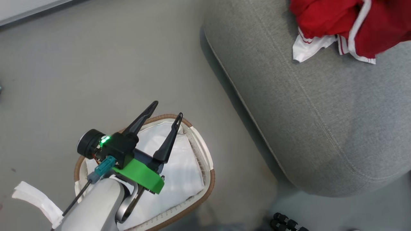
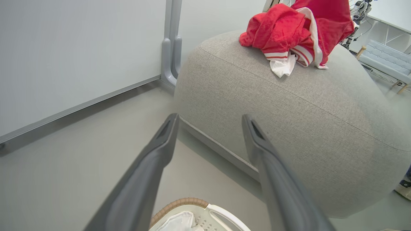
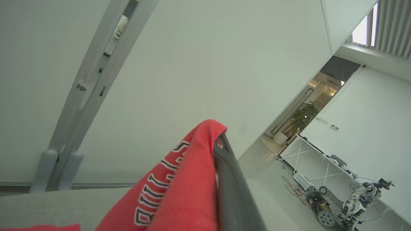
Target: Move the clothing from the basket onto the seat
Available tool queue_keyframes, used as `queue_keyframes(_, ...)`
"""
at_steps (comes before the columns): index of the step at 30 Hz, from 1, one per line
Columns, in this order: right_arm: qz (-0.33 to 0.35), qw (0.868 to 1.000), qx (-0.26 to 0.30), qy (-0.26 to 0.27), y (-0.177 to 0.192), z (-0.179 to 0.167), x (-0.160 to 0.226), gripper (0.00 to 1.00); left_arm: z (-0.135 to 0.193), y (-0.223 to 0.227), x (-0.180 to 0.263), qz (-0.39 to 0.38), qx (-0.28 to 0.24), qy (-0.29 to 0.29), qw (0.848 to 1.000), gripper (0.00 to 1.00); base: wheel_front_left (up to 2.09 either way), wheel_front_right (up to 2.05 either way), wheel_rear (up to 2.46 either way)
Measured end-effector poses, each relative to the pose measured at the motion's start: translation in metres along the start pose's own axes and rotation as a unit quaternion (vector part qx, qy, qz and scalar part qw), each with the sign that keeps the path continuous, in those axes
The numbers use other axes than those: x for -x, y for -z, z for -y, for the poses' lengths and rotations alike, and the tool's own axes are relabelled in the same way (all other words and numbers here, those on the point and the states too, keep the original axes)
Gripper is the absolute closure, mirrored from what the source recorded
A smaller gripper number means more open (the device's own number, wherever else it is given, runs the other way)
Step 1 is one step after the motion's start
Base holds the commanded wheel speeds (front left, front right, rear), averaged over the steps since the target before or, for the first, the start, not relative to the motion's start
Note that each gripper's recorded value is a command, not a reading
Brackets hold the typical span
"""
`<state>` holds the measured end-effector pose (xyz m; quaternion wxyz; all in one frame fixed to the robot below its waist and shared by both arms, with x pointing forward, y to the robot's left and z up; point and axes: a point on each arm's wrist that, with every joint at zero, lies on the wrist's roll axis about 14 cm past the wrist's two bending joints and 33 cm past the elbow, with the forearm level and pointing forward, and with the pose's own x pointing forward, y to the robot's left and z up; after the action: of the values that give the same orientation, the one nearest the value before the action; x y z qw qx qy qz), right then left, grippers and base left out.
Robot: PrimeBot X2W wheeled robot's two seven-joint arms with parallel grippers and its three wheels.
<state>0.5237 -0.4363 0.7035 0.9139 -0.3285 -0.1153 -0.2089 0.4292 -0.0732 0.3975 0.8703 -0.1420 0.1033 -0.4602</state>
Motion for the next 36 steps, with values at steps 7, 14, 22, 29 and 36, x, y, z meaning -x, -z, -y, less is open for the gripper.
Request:
queue_keyframes(7, -0.146, 0.986, -0.056, -0.063, 0.114, -0.102, 0.043, 0.94, -0.032, 0.018, 0.009, -0.014, 0.011, -0.034, 0.999, 0.00, 0.00, 0.00, 0.00)
queue_keyframes(14, -0.241, 0.962, -0.098, -0.087, 0.173, -0.156, 0.109, 0.00, -0.053, 0.030, 0.023, -0.030, 0.018, -0.071, 0.997, 0.00, 0.00, 0.00, 0.00)
queue_keyframes(22, -0.266, 0.954, -0.104, -0.087, 0.176, -0.148, 0.174, 0.00, -0.051, 0.015, 0.029, -0.019, 0.012, -0.092, 0.996, 0.00, 0.00, 0.00, 0.00)
queue_keyframes(29, -0.237, 0.956, -0.147, -0.092, 0.144, -0.151, 0.202, 0.00, -0.053, -0.006, 0.047, 0.001, 0.002, -0.133, 0.991, 0.00, 0.00, 0.00, 0.00)
queue_keyframes(36, -0.166, 0.953, -0.233, -0.102, 0.086, -0.169, 0.195, 0.00, -0.068, -0.034, 0.076, 0.032, -0.022, -0.203, 0.978, 0.00, 0.00, 0.00, 0.00)
